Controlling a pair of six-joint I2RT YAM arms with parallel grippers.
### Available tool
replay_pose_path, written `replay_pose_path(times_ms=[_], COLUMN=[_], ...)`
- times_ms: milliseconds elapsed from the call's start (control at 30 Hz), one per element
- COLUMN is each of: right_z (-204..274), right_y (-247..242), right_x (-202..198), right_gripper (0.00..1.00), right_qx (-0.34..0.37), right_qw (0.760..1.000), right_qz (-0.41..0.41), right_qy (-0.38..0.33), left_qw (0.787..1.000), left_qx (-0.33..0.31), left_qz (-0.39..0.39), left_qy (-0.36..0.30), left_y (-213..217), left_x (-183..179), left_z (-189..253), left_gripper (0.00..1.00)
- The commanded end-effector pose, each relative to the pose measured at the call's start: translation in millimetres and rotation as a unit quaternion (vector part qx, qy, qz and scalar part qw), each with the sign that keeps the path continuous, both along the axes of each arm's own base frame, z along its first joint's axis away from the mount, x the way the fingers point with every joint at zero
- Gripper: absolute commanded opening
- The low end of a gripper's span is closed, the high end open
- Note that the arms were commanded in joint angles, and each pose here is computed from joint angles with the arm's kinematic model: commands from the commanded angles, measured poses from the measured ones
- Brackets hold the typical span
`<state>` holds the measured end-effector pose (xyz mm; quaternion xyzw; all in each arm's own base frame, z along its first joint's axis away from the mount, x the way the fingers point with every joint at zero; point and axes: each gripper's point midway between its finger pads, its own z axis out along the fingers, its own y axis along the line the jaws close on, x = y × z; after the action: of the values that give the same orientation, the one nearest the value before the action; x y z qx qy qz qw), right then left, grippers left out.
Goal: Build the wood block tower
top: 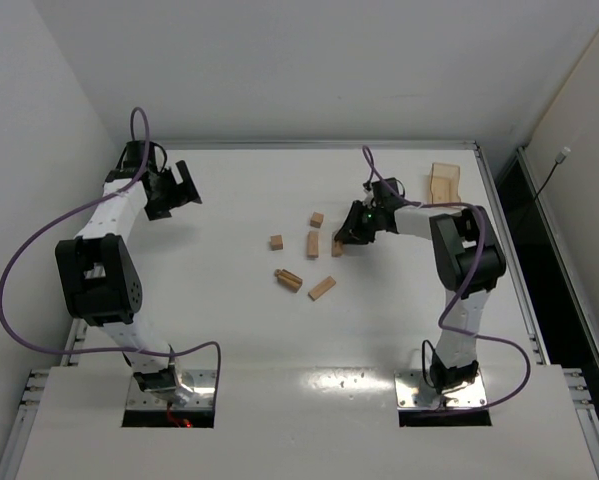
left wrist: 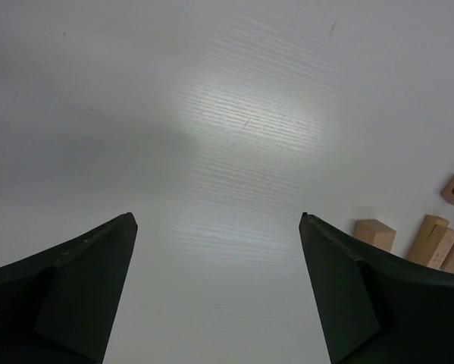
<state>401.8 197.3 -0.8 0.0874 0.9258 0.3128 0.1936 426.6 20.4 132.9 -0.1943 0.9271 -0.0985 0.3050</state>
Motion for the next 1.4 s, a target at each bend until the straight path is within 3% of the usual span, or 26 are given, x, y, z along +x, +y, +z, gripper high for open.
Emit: replay_pose_path(times_ms=[0,67,133,200,333,400,500,600,633,667,733,767,833,867,900,933,1000,1033,1100,1133,1233,1367], right_z=[-10.7,-9.7,-7.2,-4.6,10.2,34.5,61.8,87.2,99.7,108.1,109.9,114.3,112.7,111.3,112.4,113.7,115.5,112.2,112.1,109.3,99.0,82.9], right_y=[-36.8,-47.6,-55.6,-62.9,-66.9,-64.2,-44.4,-21.3,-6.9,-5.0,4.4,10.3,12.4,13.1,14.4,19.1,23.3,29.0,35.7,41.7,52.9,62.2], right_x=[-16.1,-19.6,-18.4,-17.7,-17.5,-11.0,-13.1,-35.5,-46.6,-52.8,-78.2,-83.4,-104.9,-114.8,-117.8,-120.7,-125.1,-127.9,-131.9,-137.7,-146.8,-159.6], right_gripper=[0.25,0.32,0.46,0.51,0.51,0.5,0.45,0.42,0.42,0.42,0.44,0.44,0.44,0.45,0.45,0.46,0.47,0.47,0.49,0.49,0.49,0.5], right_qx=[-0.058,-0.074,-0.082,-0.09,-0.093,-0.09,-0.096,-0.098,-0.066,-0.068,-0.05,-0.063,-0.052,-0.052,-0.054,-0.057,-0.066,-0.081,-0.096,-0.111,-0.125,-0.124], right_qw=[0.998,0.996,0.995,0.995,0.995,0.995,0.985,0.949,0.931,0.898,0.866,0.817,0.78,0.739,0.721,0.687,0.655,0.623,0.588,0.552,0.499,0.455], right_qz=[-0.021,-0.03,-0.036,-0.039,-0.021,0.004,0.101,0.238,0.291,0.352,0.422,0.481,0.542,0.588,0.606,0.632,0.658,0.682,0.704,0.725,0.758,0.791], right_qy=[0.033,0.037,0.035,0.032,0.01,-0.033,-0.105,-0.182,-0.208,-0.256,-0.265,-0.31,-0.309,-0.323,-0.333,-0.355,-0.365,-0.375,-0.388,-0.397,-0.402,-0.39], left_qw=[0.999,0.999,0.999,0.999,0.999,0.999,0.999,0.999,0.999,0.998,0.996,0.995,0.995,0.995,0.995,0.995,0.995,0.995,0.994,0.994,0.994,0.994], left_qx=[-0.006,-0.006,-0.006,-0.012,-0.012,-0.012,-0.012,-0.012,-0.005,-0.006,-0.007,-0.014,-0.013,-0.019,-0.018,-0.014,-0.014,-0.014,-0.016,-0.016,-0.016,-0.017], left_qz=[0.007,0.007,0.007,0.008,0.008,0.008,0.008,-0.004,-0.024,-0.037,-0.069,-0.08,-0.083,-0.086,-0.086,-0.09,-0.09,-0.09,-0.097,-0.097,-0.097,-0.096], left_qy=[-0.034,-0.034,-0.039,-0.039,-0.039,-0.039,-0.039,-0.045,-0.047,-0.045,-0.059,-0.057,-0.048,-0.043,-0.047,-0.048,-0.048,-0.048,-0.044,-0.044,-0.044,-0.041], left_y=[4.7,4.7,5.0,3.1,3.1,3.1,2.7,0.7,-0.5,-2.8,-9.4,-13.3,-13.6,-15.8,-15.5,-15.1,-15.1,-15.1,-16.6,-16.6,-16.2,-16.1], left_x=[14.3,14.3,16.2,16.3,16.3,16.3,13.9,13.3,12.8,10.7,6.7,4.5,0.3,-2.3,-0.4,-0.4,-0.4,-0.4,-2.8,-2.8,-0.4,0.7], left_z=[19.3,19.3,20.5,20.9,20.9,20.9,21.3,25.4,25.4,24.5,32.8,30.3,27.6,26.6,30.0,29.9,32.1,32.2,31.2,31.2,30.9,30.6], left_gripper=[0.87,0.87,0.87,0.87,0.87,0.87,0.87,0.87,0.87,0.87,0.87,0.87,0.87,0.87,0.87,0.87,0.87,0.87,0.88,0.9,0.96,0.98])
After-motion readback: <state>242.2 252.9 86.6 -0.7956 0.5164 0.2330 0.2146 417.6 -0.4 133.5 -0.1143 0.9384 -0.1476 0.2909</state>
